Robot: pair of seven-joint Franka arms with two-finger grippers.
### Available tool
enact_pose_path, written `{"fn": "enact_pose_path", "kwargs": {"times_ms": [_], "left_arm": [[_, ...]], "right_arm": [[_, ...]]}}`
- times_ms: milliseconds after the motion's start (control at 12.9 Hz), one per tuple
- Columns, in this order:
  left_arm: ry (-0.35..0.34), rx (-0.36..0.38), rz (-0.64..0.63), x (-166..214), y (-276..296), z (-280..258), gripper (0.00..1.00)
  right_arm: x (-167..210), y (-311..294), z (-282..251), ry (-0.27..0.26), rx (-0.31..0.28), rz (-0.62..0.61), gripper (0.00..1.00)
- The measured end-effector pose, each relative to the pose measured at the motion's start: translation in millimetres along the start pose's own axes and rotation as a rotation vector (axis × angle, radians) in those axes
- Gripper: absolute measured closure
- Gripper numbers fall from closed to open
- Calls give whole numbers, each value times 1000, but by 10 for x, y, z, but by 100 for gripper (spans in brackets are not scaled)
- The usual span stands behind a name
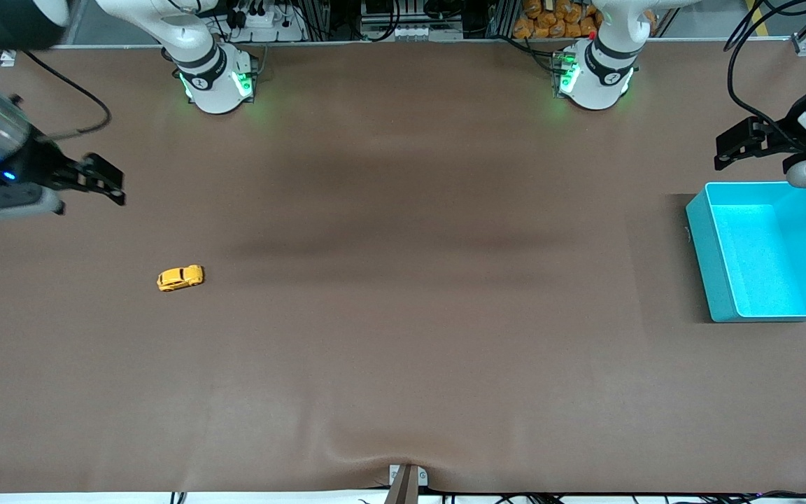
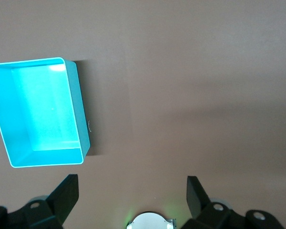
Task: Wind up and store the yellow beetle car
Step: 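Reach the open right gripper down over the yellow beetle car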
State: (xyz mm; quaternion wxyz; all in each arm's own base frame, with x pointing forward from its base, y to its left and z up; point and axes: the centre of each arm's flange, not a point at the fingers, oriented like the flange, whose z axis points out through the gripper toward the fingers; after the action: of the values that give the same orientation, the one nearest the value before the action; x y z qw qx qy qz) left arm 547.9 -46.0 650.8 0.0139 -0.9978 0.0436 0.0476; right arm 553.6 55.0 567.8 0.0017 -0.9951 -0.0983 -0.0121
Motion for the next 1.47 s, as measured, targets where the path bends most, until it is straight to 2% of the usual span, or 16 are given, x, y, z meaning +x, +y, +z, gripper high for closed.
{"fn": "enact_pose_path", "kwargs": {"times_ms": [466, 1009, 1319, 1474], "left_arm": [[0, 0, -8, -1, -40, -2, 0], [0, 0, -8, -2, -39, -5, 0], [1, 0, -9, -2, -44, -5, 0], [1, 0, -10, -2, -45, -5, 0]], "right_arm": [[-49, 90, 1028, -8, 1, -407, 0], [32, 908, 2304, -54, 33, -971, 0], [90, 803, 2842, -82, 72, -1188, 0], [108, 726, 2959, -87, 82, -1266, 7]]}}
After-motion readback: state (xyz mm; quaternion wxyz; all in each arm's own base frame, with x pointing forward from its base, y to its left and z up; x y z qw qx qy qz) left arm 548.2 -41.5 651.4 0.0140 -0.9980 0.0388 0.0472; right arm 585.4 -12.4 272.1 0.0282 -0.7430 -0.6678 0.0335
